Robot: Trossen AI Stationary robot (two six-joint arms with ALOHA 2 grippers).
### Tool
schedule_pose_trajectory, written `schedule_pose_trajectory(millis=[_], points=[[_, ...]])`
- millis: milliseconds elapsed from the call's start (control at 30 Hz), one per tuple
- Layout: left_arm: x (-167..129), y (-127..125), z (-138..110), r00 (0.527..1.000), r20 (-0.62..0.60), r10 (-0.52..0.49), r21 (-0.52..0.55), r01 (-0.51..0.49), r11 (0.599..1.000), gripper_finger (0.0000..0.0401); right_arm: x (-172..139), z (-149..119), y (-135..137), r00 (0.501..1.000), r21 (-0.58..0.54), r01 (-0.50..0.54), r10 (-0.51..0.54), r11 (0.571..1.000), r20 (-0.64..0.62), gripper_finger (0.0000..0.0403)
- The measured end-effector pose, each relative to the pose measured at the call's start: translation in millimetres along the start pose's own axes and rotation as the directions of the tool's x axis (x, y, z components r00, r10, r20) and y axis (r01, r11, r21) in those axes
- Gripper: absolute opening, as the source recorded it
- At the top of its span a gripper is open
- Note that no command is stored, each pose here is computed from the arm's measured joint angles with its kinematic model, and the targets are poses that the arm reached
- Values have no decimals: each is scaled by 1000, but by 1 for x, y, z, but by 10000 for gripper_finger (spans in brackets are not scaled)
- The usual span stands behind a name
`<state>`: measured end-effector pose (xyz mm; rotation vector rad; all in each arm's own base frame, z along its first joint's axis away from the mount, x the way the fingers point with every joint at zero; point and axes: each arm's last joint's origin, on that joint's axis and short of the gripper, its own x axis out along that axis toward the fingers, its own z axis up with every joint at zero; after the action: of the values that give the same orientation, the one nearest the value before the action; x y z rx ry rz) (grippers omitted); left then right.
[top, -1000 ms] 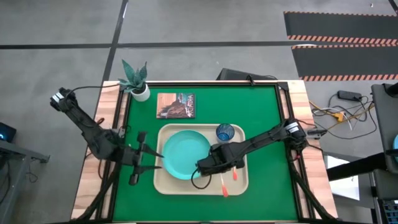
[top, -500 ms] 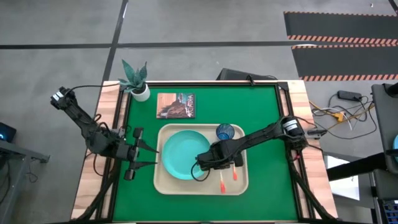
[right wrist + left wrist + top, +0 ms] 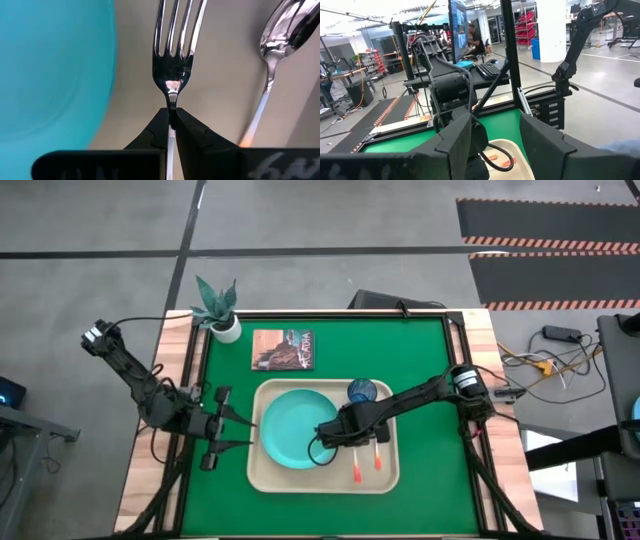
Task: Pick and place plate/cup/fork/spoon on tray
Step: Put the orange fork beside the blue plate on the serving tray
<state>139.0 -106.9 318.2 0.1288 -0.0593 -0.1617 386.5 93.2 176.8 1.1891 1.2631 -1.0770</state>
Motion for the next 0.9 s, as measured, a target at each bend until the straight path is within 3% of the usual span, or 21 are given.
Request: schedule_pose_trajectory(millis=[367, 900], points=[[0, 0, 0, 1000, -1, 0, 1, 0, 1000, 155, 16, -1, -12, 998, 10, 68, -68, 998, 0, 12], [0, 0, 0, 1000, -1, 0, 1, 0, 1000, 155, 19, 0, -12, 998, 69, 50, -52, 996, 34, 12]])
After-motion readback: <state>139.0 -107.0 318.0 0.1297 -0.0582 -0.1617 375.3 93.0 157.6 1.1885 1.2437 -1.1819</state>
